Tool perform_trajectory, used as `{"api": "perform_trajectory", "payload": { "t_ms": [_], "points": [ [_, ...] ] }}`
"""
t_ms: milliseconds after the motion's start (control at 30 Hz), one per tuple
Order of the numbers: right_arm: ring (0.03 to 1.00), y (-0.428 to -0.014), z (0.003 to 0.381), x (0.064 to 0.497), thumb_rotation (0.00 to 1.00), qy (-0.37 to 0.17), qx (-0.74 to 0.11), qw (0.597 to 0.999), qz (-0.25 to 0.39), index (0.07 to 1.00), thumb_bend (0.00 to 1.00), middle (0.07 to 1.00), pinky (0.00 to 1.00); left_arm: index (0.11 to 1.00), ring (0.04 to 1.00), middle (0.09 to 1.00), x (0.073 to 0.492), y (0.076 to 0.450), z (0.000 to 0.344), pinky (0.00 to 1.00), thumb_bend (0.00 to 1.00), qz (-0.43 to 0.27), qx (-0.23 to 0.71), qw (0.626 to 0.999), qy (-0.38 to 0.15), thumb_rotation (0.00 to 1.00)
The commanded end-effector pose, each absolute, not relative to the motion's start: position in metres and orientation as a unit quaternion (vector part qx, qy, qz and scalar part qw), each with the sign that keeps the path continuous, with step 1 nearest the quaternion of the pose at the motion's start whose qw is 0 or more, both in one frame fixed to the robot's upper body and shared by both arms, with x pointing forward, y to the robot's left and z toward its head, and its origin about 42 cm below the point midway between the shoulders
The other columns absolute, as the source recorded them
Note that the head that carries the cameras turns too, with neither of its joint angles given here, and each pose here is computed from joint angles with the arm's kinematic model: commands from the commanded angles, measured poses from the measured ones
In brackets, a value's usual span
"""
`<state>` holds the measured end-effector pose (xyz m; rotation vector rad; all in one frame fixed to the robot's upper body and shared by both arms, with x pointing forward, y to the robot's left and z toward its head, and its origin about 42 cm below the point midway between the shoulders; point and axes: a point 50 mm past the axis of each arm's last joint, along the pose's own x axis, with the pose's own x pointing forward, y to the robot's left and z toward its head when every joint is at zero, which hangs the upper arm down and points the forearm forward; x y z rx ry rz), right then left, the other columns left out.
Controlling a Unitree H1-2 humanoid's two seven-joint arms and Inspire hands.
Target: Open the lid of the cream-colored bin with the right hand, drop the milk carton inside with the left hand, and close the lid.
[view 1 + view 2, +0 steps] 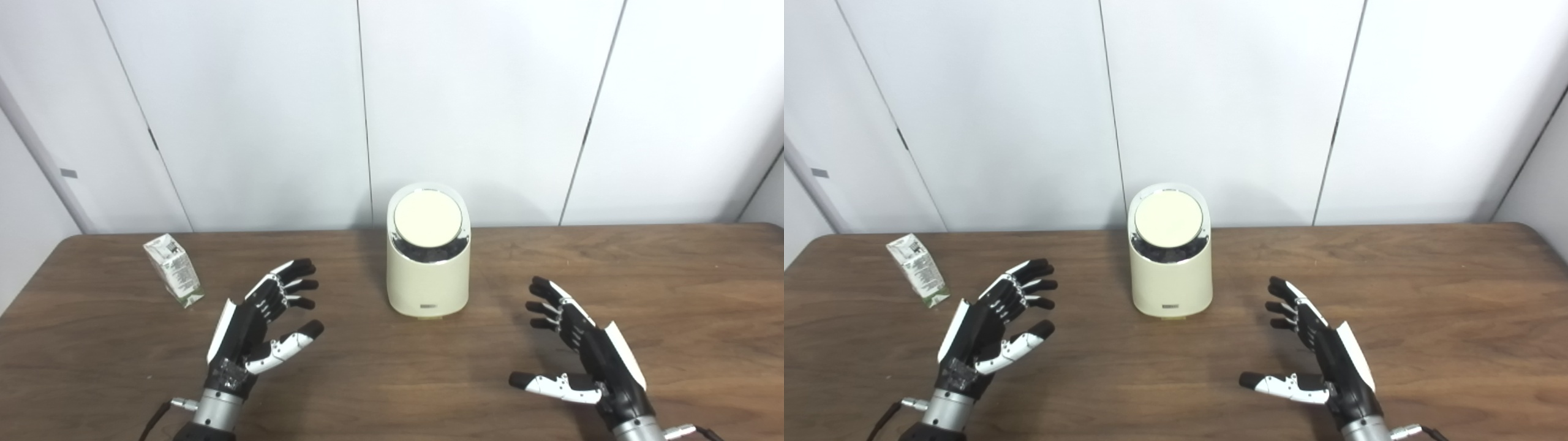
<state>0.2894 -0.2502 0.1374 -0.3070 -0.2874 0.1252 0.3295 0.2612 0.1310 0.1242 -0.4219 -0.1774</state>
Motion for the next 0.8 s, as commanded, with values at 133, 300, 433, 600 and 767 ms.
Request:
{"api": "perform_trajectory", "payload": {
  "t_ms": [133,300,433,600,767],
  "points": [
    [0.827,-0.2491,0.1487,0.2930,0.26,-0.191,-0.155,0.967,0.063,0.889,0.76,0.896,0.75,0.847,0.759,0.822,0.3253,0.2580,0.1202,0.64,0.72,-0.093,0.053,0.973,-0.203,0.29],
    [0.820,-0.2467,0.1454,0.2915,0.25,-0.197,-0.148,0.968,0.051,0.876,0.76,0.885,0.75,0.862,0.765,0.830,0.3246,0.2583,0.1172,0.63,0.68,-0.102,0.047,0.974,-0.199,0.28],
    [0.830,-0.2471,0.1444,0.2919,0.25,-0.195,-0.145,0.969,0.047,0.874,0.76,0.882,0.76,0.861,0.763,0.828,0.3252,0.2592,0.1160,0.63,0.68,-0.099,0.043,0.974,-0.197,0.27],
    [0.836,-0.2467,0.1451,0.2920,0.26,-0.196,-0.140,0.969,0.048,0.877,0.76,0.882,0.77,0.858,0.762,0.825,0.3255,0.2589,0.1166,0.62,0.69,-0.099,0.044,0.974,-0.198,0.27],
    [0.832,-0.2446,0.1469,0.2935,0.29,-0.195,-0.149,0.968,0.046,0.879,0.74,0.877,0.76,0.864,0.770,0.833,0.3247,0.2580,0.1156,0.63,0.67,-0.098,0.048,0.974,-0.196,0.26]
  ]
}}
